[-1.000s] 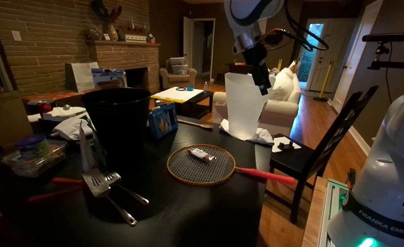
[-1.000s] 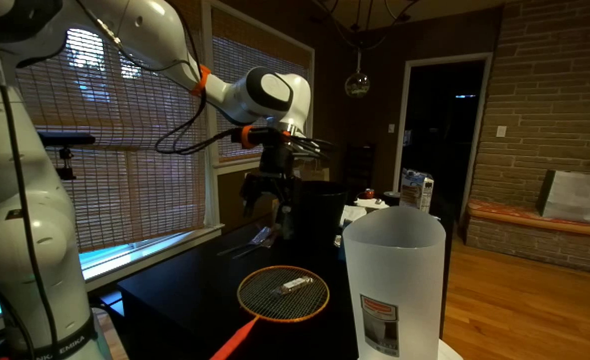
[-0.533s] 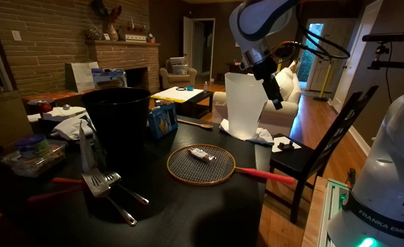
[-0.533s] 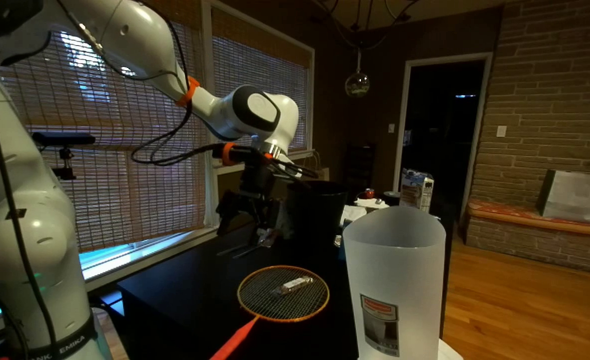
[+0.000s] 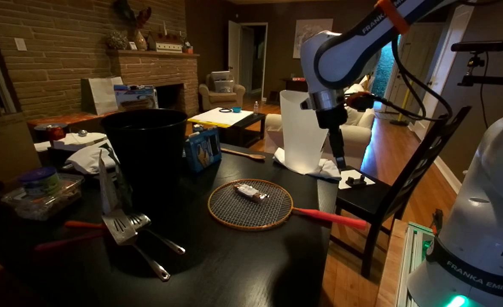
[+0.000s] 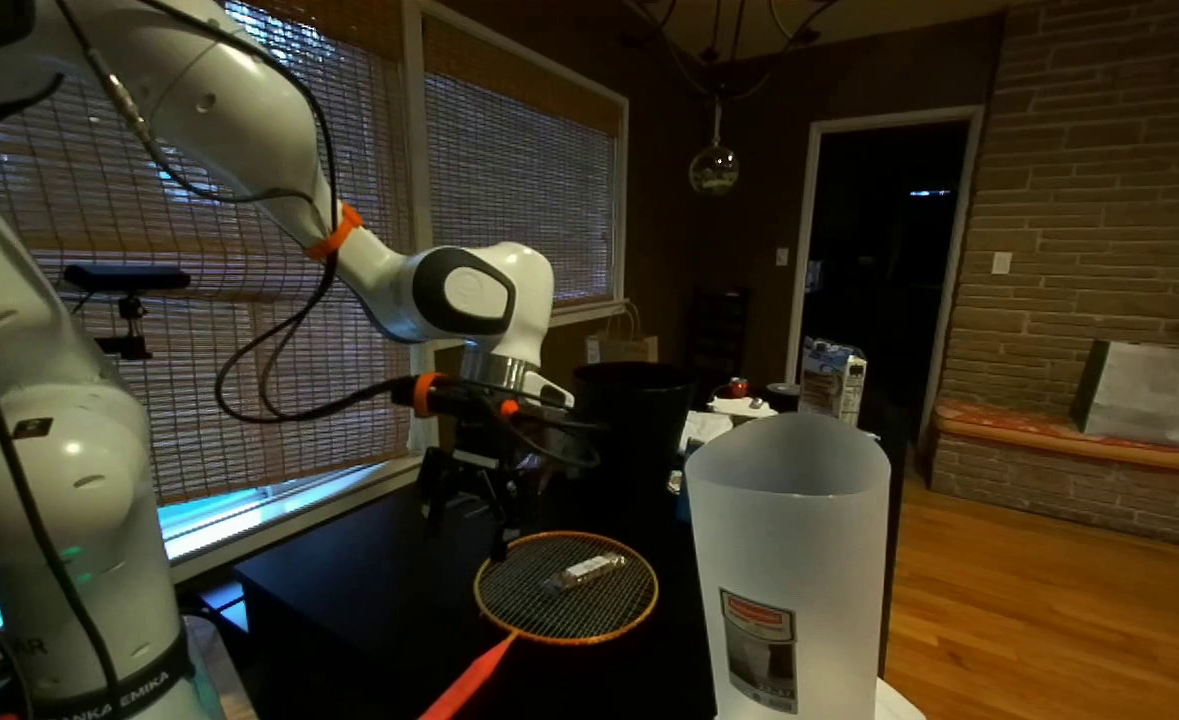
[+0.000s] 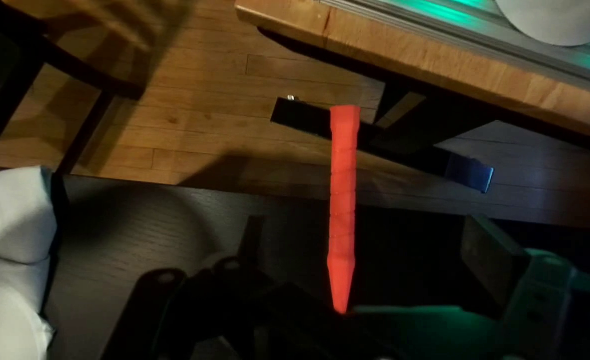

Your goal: Pick up the racket and place the packet on the racket in the bin.

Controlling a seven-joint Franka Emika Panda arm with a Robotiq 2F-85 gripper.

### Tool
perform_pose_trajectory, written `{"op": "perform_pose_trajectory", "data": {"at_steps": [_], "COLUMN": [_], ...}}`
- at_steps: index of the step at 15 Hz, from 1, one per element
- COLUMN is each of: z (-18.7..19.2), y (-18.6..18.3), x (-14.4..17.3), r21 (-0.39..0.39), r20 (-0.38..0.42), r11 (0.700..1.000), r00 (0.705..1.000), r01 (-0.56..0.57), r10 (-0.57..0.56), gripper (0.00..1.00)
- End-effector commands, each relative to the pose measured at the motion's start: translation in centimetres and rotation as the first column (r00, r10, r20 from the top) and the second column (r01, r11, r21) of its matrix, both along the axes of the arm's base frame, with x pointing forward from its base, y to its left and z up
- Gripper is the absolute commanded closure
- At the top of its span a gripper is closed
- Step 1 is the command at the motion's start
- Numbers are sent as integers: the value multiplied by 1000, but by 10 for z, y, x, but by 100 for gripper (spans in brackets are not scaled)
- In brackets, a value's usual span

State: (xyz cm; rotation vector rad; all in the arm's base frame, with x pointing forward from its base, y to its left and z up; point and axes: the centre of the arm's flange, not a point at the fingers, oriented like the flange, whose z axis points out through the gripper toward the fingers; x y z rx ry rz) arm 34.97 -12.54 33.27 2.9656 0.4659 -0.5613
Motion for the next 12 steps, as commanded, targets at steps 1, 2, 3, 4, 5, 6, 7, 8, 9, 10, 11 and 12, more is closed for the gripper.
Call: {"op": "perform_pose_trajectory", "data": {"at_steps": [1,2,3,4,5,6,7,8,9,10,11,12], "z": [-32,-41,-54,-63,-43,-48,-49,-47,-46,-45,-45,-58], "y": [7,9,10,12,12,14,14,13,13,13,13,13], "x": [-18,-21,-22,-23,-17,-19,-19,-17,-16,-16,-16,-16], "r21": [48,54,45,34,35,38,38,36,35,35,35,26], "r20": [67,83,88,91,74,70,69,72,75,77,77,99], "r11": [997,996,996,996,998,998,998,998,998,998,998,998], "r00": [997,995,993,992,996,996,996,996,996,996,996,993], "r01": [-54,-67,-81,-85,-55,-57,-57,-57,-57,-57,-57,-61], "r10": [50,63,77,82,53,54,55,54,54,54,54,58], "gripper": [0,0,0,0,0,0,0,0,0,0,0,0]}}
